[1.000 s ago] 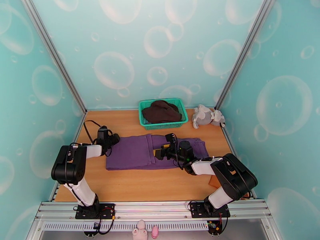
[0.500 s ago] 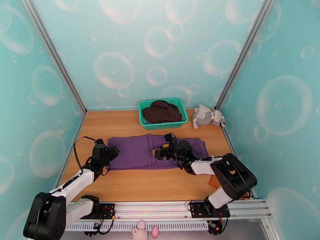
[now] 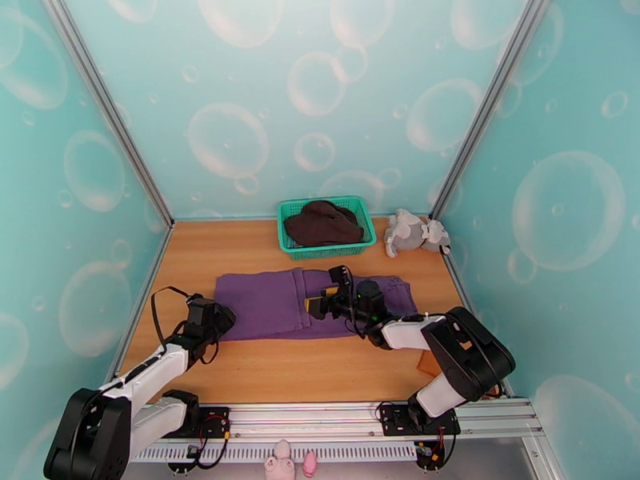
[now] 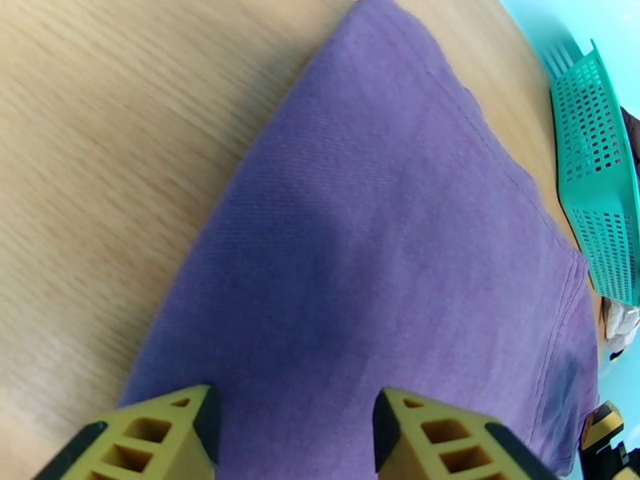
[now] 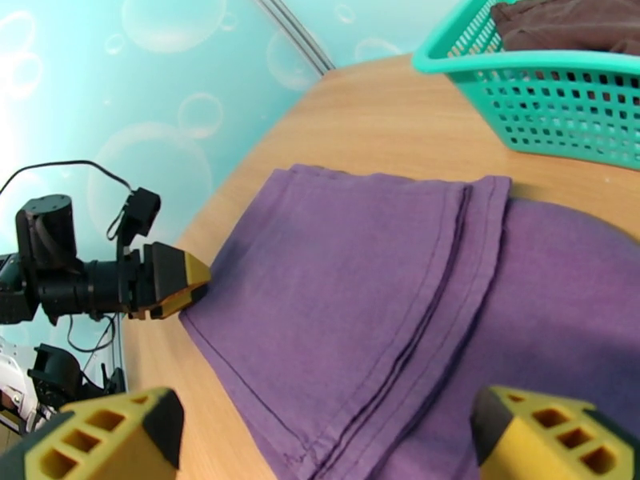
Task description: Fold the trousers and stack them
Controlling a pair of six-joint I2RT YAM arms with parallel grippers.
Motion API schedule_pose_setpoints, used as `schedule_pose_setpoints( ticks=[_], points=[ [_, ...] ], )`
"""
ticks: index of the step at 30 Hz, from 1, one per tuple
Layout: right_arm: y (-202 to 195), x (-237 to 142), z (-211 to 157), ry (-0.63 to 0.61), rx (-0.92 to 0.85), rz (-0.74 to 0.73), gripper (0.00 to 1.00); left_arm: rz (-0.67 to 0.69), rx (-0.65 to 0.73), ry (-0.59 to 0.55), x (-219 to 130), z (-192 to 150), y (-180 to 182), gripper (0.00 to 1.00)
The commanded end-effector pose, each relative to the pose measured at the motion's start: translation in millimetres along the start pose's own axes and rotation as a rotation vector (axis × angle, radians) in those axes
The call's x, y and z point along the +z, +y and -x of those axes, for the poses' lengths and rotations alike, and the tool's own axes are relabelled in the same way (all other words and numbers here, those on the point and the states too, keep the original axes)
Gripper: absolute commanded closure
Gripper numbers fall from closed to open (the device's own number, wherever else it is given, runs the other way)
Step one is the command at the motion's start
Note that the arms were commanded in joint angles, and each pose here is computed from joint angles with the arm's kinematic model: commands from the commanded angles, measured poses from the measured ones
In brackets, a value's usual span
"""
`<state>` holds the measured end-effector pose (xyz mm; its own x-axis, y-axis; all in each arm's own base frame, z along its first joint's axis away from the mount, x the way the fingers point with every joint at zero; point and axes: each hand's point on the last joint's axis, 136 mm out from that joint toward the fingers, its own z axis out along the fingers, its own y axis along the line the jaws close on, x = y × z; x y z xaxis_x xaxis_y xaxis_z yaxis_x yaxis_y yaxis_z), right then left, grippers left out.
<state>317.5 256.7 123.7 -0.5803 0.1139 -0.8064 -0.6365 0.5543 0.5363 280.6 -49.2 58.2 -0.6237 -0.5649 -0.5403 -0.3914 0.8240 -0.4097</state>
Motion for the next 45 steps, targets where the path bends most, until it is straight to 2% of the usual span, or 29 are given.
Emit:
schedule_pose_setpoints(
  ticks=[1, 4, 6, 11, 13, 15, 27, 32, 41, 45],
  points=[
    [-7, -9, 5, -0.028, 0.007, -0.039, 0.01, 0.053, 0.111, -0.136, -24, 52, -16, 0.45],
    [-13, -15, 8, -0.051, 0.025, -0.049, 0.01, 0.129, 0.188, -0.137, -24, 79, -20, 0.44],
    [-17, -21, 10, -0.071, 0.045, -0.057, 0.01, 0.174, 0.206, -0.089, -13, 89, -10, 0.44],
    [-21, -29, 14, -0.105, 0.086, -0.035, 0.01, 0.185, 0.211, 0.164, 31, 71, 18, 0.44],
    [-20, -27, 12, -0.098, 0.093, -0.020, 0.01, 0.228, 0.221, 0.202, 41, 66, 30, 0.44],
    [-18, -26, 12, -0.094, 0.102, 0.000, 0.01, 0.217, 0.230, 0.229, 49, 61, 33, 0.44],
    [-17, -21, 10, -0.085, 0.114, 0.028, 0.01, 0.113, 0.235, 0.232, 48, 46, 17, 0.44],
    [-17, -20, 8, -0.077, 0.123, 0.034, 0.01, 0.117, 0.247, 0.267, 56, 37, 17, 0.45],
    [-17, -22, 10, -0.081, 0.107, 0.021, 0.01, 0.157, 0.239, 0.323, 69, 21, 30, 0.53],
    [-17, -26, 13, -0.097, 0.087, -0.005, 0.01, 0.160, 0.234, 0.345, 72, 14, 33, 0.67]
  ],
)
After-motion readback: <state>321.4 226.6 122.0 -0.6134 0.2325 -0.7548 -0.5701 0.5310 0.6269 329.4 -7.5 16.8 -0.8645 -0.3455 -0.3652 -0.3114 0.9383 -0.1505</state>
